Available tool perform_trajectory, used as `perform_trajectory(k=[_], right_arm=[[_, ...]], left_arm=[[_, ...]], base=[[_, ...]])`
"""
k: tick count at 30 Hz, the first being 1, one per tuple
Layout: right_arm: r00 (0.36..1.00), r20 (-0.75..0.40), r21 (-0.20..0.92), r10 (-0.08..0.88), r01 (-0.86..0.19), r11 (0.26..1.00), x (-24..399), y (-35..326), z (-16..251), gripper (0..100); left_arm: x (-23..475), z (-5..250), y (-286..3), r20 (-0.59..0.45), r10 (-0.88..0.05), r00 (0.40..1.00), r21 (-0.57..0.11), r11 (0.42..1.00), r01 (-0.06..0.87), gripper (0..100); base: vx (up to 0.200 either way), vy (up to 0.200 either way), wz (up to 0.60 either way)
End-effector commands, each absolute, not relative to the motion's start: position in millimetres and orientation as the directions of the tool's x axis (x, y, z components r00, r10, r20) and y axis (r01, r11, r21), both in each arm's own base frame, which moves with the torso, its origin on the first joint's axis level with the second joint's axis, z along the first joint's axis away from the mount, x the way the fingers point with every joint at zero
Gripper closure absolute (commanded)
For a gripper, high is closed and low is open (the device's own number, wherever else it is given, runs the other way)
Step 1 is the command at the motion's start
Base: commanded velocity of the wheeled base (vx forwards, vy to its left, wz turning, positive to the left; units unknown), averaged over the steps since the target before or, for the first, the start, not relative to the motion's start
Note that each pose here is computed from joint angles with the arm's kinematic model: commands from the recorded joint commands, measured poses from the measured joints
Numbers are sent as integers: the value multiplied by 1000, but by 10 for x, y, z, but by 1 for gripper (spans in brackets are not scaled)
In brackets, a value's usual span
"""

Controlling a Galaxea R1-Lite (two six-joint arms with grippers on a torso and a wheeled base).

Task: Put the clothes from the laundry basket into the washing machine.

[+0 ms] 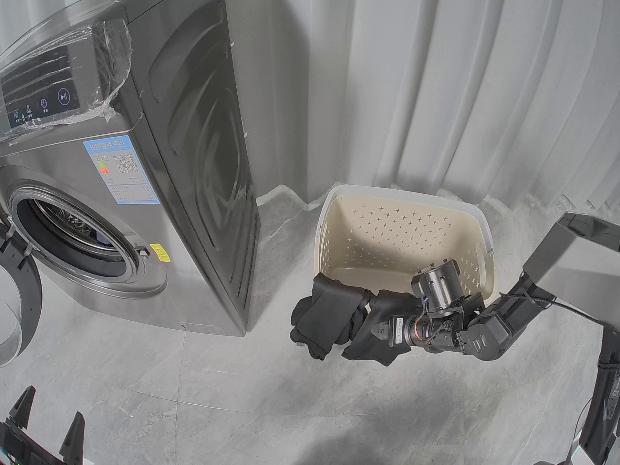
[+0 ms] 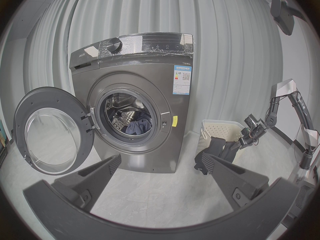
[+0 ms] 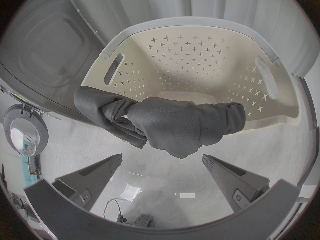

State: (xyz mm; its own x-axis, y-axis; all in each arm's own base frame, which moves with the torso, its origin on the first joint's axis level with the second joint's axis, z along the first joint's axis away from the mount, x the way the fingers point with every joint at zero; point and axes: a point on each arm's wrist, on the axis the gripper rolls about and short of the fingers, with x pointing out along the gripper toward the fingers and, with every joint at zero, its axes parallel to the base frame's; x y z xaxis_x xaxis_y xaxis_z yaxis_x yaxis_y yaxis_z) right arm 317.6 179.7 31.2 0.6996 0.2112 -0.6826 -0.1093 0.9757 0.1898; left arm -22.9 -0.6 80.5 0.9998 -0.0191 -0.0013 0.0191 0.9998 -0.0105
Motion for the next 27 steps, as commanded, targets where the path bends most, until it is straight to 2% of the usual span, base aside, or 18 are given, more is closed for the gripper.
perform_trajectory(k=[1,11,14,15,18,27], right_arm=[[698,-687,187,200,-96,978,3293,1815,207,0],[726,-663,201,182,-61,978,3575,1791,100,0],[751,-632,216,191,-65,974,3632,1806,97,0],[760,-621,222,194,-67,973,3649,1801,94,100],[775,-599,230,202,-75,970,3659,1806,110,100],[762,-613,224,208,-85,971,3472,1779,193,100]], left_arm=[[-228,752,-6,-3,-18,1000,-11,1000,18,0],[-228,752,-6,-3,-18,1000,-12,1000,18,0],[-228,752,-6,-3,-18,1000,-12,1000,18,0],[-228,752,-6,-3,-18,1000,-12,1000,18,0],[-228,752,-6,-3,-18,1000,-12,1000,18,0],[-228,752,-6,-3,-17,1000,-14,1000,17,0]], base=[[0,0,0],[0,0,0],[0,0,0],[0,0,0],[0,0,0],[0,0,0]])
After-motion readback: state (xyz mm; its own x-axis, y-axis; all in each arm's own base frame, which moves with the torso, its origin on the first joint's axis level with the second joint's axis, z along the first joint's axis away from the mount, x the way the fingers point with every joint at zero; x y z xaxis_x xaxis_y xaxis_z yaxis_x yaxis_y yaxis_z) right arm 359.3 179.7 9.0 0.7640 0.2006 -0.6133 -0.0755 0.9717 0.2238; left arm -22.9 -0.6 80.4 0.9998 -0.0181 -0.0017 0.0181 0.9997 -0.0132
